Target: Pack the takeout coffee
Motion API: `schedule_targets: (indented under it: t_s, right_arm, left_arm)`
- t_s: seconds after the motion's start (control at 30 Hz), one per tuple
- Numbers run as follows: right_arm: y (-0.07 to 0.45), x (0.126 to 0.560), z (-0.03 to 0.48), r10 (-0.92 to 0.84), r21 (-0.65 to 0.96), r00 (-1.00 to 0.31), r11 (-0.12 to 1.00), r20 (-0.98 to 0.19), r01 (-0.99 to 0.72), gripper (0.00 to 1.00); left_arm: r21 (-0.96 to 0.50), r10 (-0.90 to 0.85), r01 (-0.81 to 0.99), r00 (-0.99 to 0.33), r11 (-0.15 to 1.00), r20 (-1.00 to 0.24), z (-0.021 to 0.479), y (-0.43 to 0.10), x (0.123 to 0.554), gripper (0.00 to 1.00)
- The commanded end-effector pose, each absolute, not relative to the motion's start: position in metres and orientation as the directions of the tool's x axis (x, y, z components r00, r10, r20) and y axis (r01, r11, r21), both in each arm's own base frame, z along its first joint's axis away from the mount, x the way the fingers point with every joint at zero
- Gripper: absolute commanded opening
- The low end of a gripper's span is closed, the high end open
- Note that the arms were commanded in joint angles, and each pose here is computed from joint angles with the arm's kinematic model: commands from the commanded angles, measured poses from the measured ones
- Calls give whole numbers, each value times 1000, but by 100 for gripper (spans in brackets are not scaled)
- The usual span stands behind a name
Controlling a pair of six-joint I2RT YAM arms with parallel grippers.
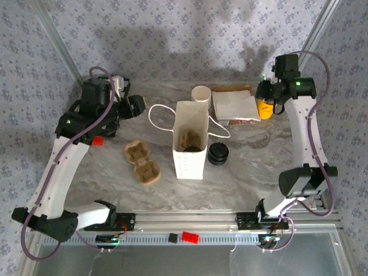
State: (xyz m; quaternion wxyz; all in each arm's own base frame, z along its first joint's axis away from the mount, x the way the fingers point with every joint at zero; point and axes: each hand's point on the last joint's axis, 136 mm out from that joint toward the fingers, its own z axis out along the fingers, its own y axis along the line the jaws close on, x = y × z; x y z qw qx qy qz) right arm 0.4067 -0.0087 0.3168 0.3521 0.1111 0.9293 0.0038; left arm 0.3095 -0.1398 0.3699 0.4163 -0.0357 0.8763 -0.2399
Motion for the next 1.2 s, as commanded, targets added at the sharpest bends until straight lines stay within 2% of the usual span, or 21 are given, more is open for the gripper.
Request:
schedule_targets:
  t_s: [0.0, 0.23, 0.57, 0.63, 0.77, 1.17]
  right_arm:
    - [-11, 446, 316, 132, 68, -694, 991, -707, 119, 54]
    - [-28, 490, 291, 28, -60, -742, 994, -670, 92, 54]
    - [-47, 518, 259, -34, -189, -798, 977, -602, 102, 42]
    - [-47, 522, 256, -43, -194, -798, 976, -602, 94, 37]
    - [-49, 524, 254, -49, -214, -807, 972, -588, 96, 33]
    - [-44, 523, 273, -60, -222, -786, 970, -616, 99, 5]
  left_arm:
    - [-440, -257, 185, -594, 879, -762, 391, -140, 320, 68]
    - [-435, -270, 174, -571, 883, -775, 389, -138, 336, 69]
    - [-431, -270, 168, -569, 886, -777, 384, -139, 350, 70]
    - [-431, -269, 168, -570, 886, -776, 382, -140, 351, 70]
    - [-435, -268, 172, -575, 884, -773, 382, -141, 353, 70]
    - [-437, -268, 176, -576, 882, -772, 383, -141, 349, 70]
